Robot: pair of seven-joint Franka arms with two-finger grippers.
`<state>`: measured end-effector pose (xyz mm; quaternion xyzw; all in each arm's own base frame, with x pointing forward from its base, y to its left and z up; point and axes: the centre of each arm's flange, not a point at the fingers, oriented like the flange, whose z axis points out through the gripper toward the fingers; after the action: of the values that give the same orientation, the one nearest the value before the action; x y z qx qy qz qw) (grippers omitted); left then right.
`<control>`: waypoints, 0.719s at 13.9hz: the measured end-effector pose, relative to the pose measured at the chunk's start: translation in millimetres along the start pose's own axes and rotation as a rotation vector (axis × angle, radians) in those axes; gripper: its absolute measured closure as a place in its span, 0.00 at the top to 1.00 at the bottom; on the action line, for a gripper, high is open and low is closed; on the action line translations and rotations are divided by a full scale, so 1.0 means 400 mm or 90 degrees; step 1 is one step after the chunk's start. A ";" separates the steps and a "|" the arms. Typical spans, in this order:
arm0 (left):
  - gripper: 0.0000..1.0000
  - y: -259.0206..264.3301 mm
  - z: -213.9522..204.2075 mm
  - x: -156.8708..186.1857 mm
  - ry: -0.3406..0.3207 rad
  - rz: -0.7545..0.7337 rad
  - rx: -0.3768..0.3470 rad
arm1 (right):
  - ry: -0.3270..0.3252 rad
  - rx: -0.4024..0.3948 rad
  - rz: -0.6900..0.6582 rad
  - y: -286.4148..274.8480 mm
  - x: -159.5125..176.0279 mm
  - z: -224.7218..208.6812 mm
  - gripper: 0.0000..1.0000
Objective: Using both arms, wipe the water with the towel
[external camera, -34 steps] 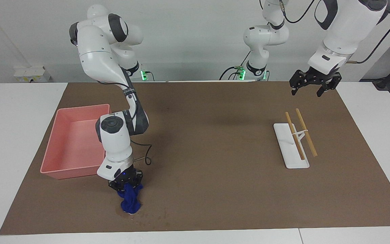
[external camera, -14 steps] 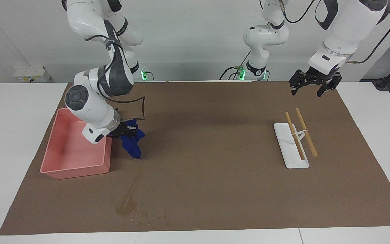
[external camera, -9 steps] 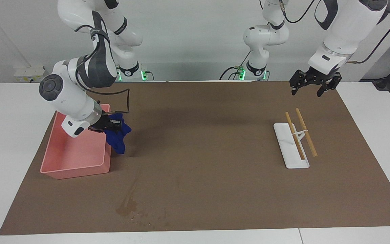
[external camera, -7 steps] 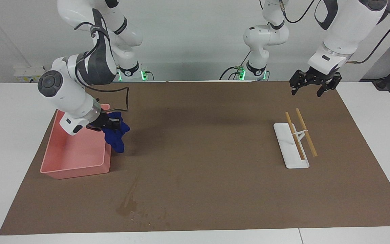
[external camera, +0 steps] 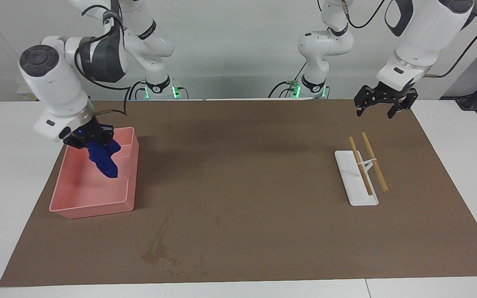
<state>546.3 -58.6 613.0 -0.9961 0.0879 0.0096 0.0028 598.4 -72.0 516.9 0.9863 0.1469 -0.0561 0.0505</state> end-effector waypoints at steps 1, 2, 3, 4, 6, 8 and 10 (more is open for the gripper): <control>1.00 0.000 0.000 0.000 0.000 0.000 0.000 | -0.004 0.004 -0.002 0.047 -0.022 0.011 0.16; 1.00 0.000 0.000 0.000 0.000 0.000 0.000 | -0.007 0.006 -0.007 0.076 -0.037 0.019 0.23; 1.00 0.000 0.000 0.000 0.000 0.000 0.000 | -0.008 0.007 -0.010 0.090 -0.044 0.022 0.33; 1.00 0.000 0.000 0.000 0.000 0.000 0.000 | -0.008 0.007 -0.012 0.091 -0.045 0.021 0.45; 1.00 0.000 0.000 0.000 0.000 0.000 0.000 | -0.006 0.006 -0.019 0.075 -0.037 0.017 0.70; 1.00 0.000 0.000 0.000 0.000 0.000 0.000 | 0.002 0.003 -0.022 0.056 -0.032 -0.001 0.91; 1.00 0.000 0.000 0.000 0.000 0.000 0.000 | 0.039 0.008 -0.015 0.020 -0.046 -0.082 1.00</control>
<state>546.3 -58.6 613.0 -0.9961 0.0879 0.0096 0.0028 586.4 -80.9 552.5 0.9861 0.1592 -0.0277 0.0390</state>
